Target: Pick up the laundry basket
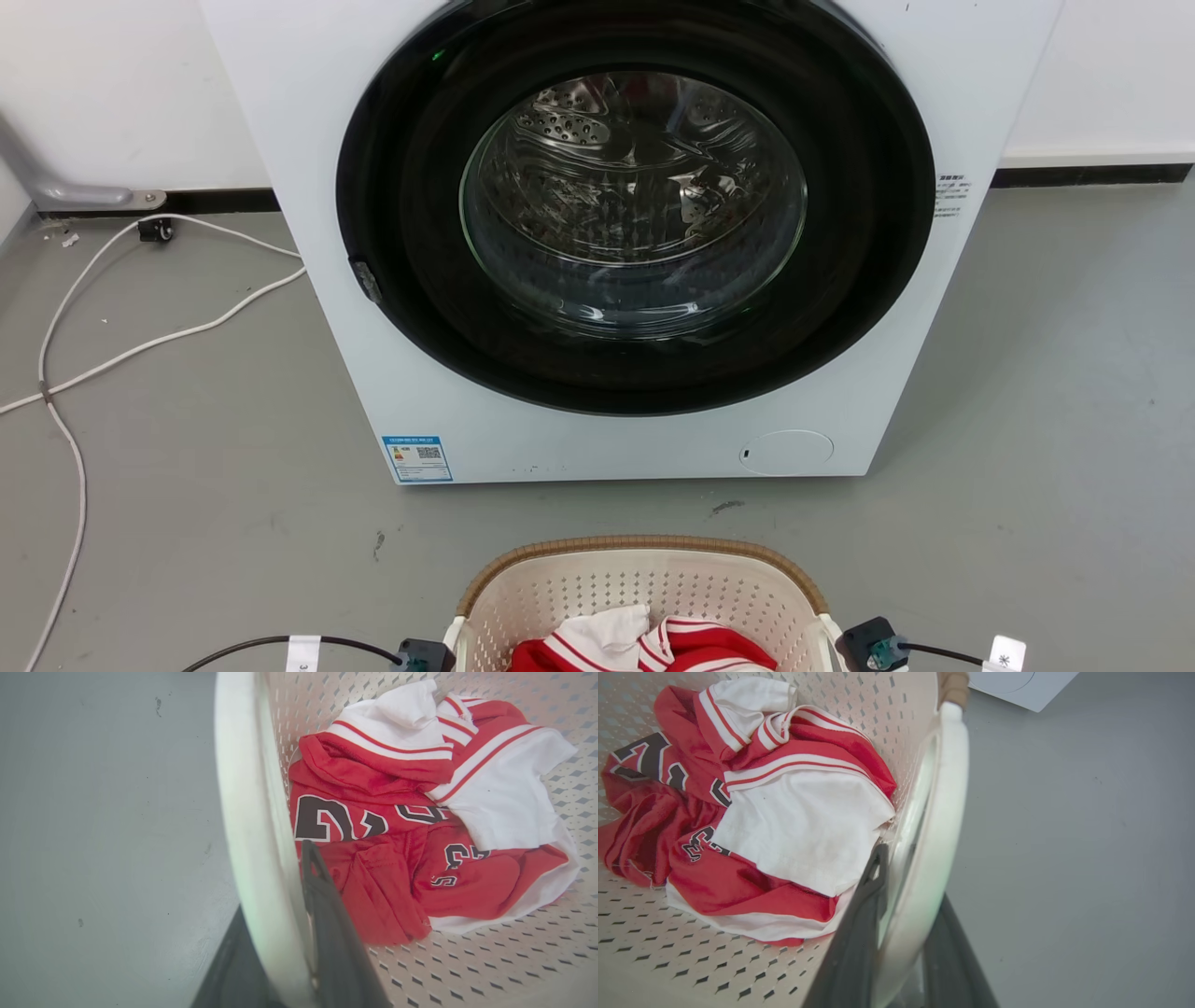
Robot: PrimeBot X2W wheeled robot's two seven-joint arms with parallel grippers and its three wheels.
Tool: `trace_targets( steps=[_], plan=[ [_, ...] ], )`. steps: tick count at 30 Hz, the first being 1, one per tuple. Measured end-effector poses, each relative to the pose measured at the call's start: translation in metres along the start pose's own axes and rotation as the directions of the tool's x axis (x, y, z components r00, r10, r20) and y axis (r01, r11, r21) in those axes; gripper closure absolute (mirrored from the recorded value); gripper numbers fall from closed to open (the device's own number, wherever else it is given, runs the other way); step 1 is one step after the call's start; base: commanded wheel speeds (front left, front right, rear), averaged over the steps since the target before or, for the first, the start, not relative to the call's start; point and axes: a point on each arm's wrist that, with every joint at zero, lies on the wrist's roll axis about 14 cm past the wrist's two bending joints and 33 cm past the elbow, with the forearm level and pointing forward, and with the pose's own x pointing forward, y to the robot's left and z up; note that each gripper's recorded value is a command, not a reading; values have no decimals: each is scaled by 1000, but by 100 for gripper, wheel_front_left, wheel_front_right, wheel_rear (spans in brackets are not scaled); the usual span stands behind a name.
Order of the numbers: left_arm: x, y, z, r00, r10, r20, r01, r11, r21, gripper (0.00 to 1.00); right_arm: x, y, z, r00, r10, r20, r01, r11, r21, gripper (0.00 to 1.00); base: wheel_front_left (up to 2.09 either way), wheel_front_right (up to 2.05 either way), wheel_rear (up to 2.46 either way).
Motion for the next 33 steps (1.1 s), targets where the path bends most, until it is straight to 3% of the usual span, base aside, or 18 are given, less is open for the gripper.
trace_targets(
  steps=[33],
  plan=[
    [-2, 0, -1, 1000, -5, 5, 5, 1000, -15, 100, -2, 1, -2, 1000, 1, -2, -1, 1000, 1, 100, 0, 0, 0]
  ],
)
